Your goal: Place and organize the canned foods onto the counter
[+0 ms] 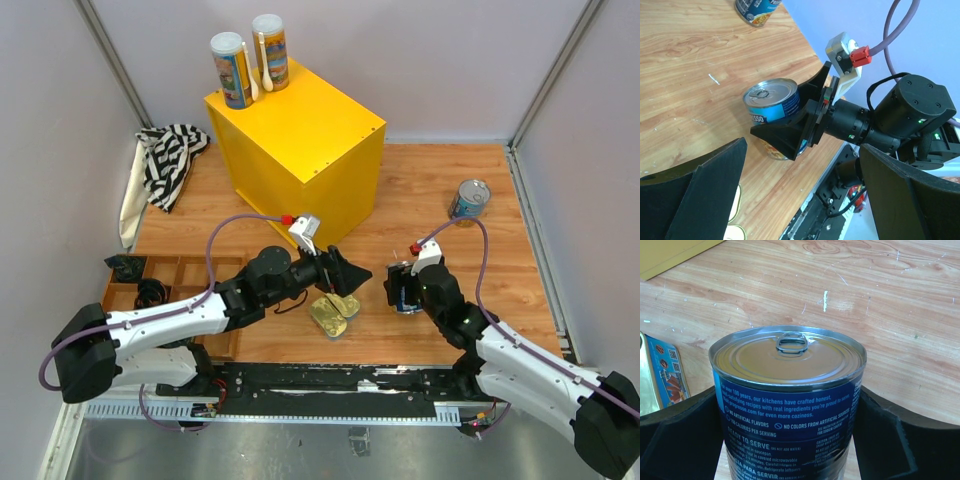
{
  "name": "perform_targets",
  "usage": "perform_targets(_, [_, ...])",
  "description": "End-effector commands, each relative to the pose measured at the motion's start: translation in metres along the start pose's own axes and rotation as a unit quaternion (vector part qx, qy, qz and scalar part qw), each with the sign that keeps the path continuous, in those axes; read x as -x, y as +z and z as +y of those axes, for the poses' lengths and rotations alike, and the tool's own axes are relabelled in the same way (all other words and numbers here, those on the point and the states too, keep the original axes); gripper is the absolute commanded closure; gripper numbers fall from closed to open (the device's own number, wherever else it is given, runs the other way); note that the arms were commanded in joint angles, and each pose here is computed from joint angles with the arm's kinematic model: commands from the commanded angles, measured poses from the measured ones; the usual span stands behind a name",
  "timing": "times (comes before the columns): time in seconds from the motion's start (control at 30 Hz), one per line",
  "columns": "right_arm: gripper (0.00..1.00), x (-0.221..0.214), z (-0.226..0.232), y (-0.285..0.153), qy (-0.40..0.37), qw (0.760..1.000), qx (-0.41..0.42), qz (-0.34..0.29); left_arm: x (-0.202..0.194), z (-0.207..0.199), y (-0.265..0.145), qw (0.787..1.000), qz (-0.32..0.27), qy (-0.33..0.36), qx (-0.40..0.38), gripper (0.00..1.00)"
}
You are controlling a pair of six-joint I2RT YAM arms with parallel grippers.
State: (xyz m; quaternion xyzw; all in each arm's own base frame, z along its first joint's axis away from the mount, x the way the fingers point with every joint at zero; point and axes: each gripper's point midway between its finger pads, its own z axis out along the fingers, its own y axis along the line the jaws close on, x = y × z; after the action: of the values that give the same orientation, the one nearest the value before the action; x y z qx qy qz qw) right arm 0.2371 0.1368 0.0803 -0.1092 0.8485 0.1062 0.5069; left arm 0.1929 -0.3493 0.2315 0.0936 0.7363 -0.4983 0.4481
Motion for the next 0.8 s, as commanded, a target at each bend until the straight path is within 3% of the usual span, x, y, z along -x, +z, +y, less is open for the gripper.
perform_targets(0.0, [0.19, 0.067, 0.021, -0.007, 0.020, 0.994, 0.034, -0.104, 0.006, -0.009, 0.004, 1.000, -0.011, -0.002, -0.014, 0.01])
perform_targets(0.03, [0.18, 0.068, 0.022, -0.007, 0.020, 0.994, 0.036, -0.105, 0.006, -0.009, 0.005, 1.000, -0.011, -0.002, -0.015, 0.01])
perform_targets(0.1, [0.00, 0.069, 0.023, -0.008, 0.021, 0.993, 0.038, -0.106, 0.006, -0.009, 0.005, 1.000, -0.011, -0.002, -0.015, 0.01])
perform_targets(0.5, [0.02, 0.085, 0.026, -0.017, 0.024, 0.992, 0.044, -0.112, 0.007, -0.010, 0.002, 1.000, -0.015, 0.002, -0.020, 0.01])
perform_targets(0.67, [0.02, 0.094, 0.033, -0.017, 0.028, 0.996, 0.046, -0.075, 0.010, -0.010, -0.001, 0.999, -0.025, 0.000, -0.024, 0.01])
perform_targets(0.77, [0.02, 0.088, 0.034, -0.013, 0.022, 0.999, 0.028, -0.008, 0.010, -0.010, -0.004, 0.999, -0.031, -0.002, -0.028, 0.01])
